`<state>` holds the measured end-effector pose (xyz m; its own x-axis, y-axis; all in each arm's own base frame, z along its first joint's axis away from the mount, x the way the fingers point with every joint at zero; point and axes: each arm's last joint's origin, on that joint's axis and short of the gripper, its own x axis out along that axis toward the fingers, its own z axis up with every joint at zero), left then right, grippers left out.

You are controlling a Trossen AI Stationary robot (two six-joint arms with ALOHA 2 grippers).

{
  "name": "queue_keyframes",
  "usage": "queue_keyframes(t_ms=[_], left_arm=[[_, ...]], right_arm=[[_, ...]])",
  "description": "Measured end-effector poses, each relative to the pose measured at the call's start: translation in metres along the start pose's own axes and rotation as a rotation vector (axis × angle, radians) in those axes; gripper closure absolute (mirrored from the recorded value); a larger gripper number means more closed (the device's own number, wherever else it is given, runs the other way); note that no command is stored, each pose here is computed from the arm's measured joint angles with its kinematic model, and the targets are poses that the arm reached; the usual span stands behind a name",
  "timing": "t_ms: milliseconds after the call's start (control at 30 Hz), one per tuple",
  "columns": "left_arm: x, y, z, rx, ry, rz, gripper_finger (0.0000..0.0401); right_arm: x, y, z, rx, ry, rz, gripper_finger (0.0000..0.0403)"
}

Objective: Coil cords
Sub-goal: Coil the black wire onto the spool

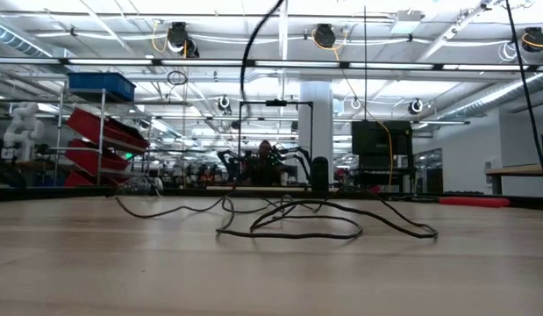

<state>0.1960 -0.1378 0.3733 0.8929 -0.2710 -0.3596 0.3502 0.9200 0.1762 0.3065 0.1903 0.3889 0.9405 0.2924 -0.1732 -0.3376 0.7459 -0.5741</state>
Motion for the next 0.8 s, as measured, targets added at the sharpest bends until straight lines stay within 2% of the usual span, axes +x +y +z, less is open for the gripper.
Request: queue_keyframes(t_ms=[167,567,800], left_arm=[[0.010,0.000,-0.001,-0.005,0.004,-0.056,0.0399],[0.032,0.002,-0.005,-0.023,0.025,-0.226,0.0399],[0.037,0.005,-0.006,-0.029,0.021,-0.223,0.0399]], right_arm=[[0.005,-0.008,0.000,0.014,-0.045,-0.036,0.0403],[0.028,-0.015,-0.010,-0.102,-0.089,-0.130,0.0403],[0.031,-0.019,-0.014,-0.099,-0.079,-0.147,0.0403]])
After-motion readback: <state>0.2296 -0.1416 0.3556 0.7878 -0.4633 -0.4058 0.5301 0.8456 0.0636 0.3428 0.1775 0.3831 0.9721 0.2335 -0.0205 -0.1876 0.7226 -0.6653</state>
